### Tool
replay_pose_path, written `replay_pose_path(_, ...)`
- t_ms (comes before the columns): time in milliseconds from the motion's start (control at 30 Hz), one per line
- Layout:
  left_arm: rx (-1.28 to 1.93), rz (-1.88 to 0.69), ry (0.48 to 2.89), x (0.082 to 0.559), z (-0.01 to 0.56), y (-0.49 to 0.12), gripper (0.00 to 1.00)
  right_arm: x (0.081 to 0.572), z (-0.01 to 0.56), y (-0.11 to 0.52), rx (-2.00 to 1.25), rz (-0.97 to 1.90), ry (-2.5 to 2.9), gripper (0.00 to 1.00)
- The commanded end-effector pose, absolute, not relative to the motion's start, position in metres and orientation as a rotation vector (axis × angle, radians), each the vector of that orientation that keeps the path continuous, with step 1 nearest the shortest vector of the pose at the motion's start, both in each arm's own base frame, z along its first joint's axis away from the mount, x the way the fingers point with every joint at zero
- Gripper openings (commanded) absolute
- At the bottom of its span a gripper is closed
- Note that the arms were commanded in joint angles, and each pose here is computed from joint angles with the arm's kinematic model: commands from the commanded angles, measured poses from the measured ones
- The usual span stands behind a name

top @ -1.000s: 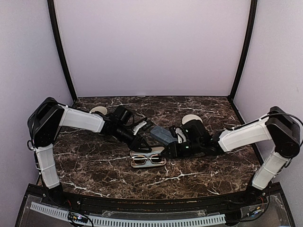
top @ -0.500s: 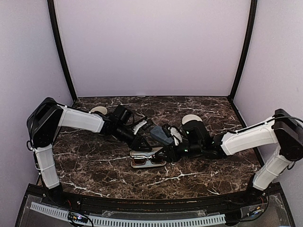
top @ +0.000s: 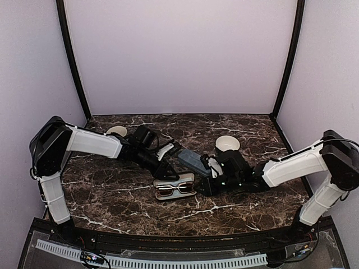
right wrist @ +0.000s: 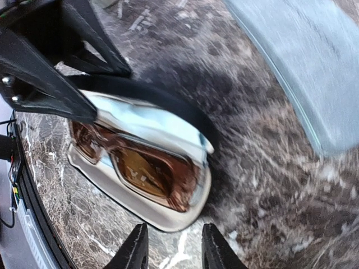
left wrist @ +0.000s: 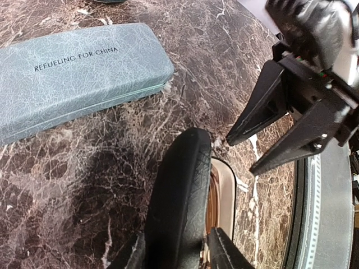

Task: Organize the sunglasses
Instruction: Adjust the sunglasses in the sunglasses case, then hold the case with sunglasses at the center of the board.

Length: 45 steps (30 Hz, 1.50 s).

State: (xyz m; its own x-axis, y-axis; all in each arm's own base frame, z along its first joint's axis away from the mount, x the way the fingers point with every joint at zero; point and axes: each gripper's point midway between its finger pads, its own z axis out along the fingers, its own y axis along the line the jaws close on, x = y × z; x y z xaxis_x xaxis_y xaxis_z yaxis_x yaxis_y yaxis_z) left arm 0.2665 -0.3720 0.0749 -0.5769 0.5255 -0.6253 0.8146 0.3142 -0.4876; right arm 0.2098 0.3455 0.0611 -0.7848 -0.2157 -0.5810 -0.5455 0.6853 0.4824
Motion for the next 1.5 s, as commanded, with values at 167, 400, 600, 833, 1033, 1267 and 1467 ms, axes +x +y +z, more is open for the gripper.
replay_pose_path(167, 1.221, -1.135, 2.189, 0.260, 0.091, -0.374, 0.38, 0.209, 0.039, 0.340, -0.432, 0.890, 2.512, 0.31)
replay_pose_path(400, 1.225, -1.136, 2.177, 0.261, 0.093, -0.376, 0.38, 0.212, 0.035, 0.348, -0.414, 0.907, 2.533, 0.29)
replay_pose_path(600, 1.226, -1.135, 2.176, 0.260, 0.094, -0.376, 0.38, 0.214, 0.038, 0.350, -0.400, 0.933, 2.521, 0.28)
replay_pose_path(833, 1.231, -1.134, 2.175, 0.259, 0.094, -0.377, 0.38, 0.217, 0.041, 0.353, -0.364, 1.001, 2.512, 0.27)
replay_pose_path(1033, 1.234, -1.134, 2.176, 0.257, 0.093, -0.378, 0.38, 0.220, 0.036, 0.354, -0.341, 1.007, 2.533, 0.23)
replay_pose_path(1267, 1.222, -1.102, 2.177, 0.260, 0.095, -0.377, 0.38, 0.222, 0.036, 0.351, -0.329, 0.995, 2.538, 0.21)
replay_pose_path(1467, 1.160, -0.984, 2.169, 0.274, 0.100, -0.369, 0.46, 0.223, 0.034, 0.353, -0.331, 0.986, 2.547, 0.19)
